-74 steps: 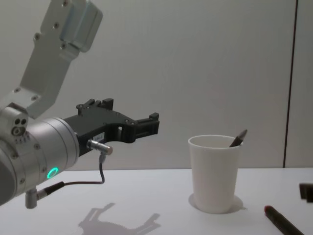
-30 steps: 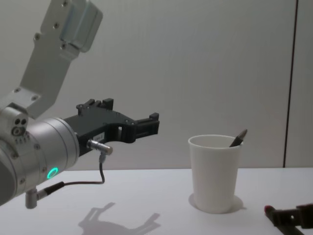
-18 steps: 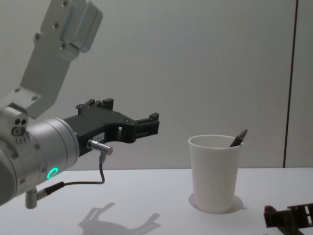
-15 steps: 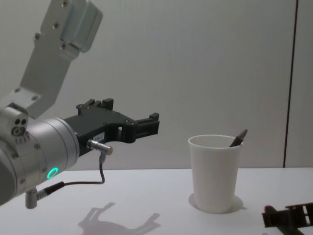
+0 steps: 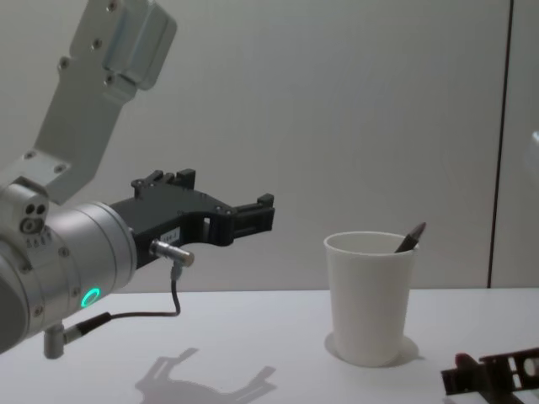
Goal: Place the pen into the pen holder.
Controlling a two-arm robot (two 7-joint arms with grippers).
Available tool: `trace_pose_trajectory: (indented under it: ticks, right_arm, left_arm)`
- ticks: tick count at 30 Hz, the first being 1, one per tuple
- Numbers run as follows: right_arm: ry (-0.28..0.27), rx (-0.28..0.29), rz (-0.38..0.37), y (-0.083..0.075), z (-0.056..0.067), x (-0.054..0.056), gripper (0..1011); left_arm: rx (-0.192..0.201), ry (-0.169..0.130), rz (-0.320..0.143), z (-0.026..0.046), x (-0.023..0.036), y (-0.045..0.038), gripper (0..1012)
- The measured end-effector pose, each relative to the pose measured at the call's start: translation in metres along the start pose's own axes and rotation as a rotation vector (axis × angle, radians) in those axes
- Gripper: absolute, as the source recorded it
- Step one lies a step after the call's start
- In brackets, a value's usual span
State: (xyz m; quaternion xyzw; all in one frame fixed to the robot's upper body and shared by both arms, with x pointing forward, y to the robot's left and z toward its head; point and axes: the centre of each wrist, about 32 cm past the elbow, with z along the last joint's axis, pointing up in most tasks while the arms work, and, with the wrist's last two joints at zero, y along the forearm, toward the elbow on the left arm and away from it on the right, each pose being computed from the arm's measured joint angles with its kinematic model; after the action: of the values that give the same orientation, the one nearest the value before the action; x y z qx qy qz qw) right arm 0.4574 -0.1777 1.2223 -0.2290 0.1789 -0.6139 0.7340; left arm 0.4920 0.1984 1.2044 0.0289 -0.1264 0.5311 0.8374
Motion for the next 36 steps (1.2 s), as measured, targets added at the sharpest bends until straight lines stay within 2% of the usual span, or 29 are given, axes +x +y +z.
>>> trace_pose_trajectory:
  ticks: [13, 30, 36]
  right_arm:
    - [0.014, -0.028, 0.004, 0.0038, -0.0021, -0.0027, 1002]
    - [0.034, -0.039, -0.004, 0.0051, -0.0059, -0.0044, 1002]
    - [0.037, -0.041, -0.007, 0.0053, -0.0066, -0.0044, 952]
  left_arm:
    - [0.000, 0.000, 0.000, 0.0000, 0.0000, 0.0000, 1001]
    - [0.000, 0.000, 0.000, 0.0000, 0.0000, 0.0000, 1001]
    - [0.000, 0.000, 0.000, 0.0000, 0.0000, 0.0000, 1001]
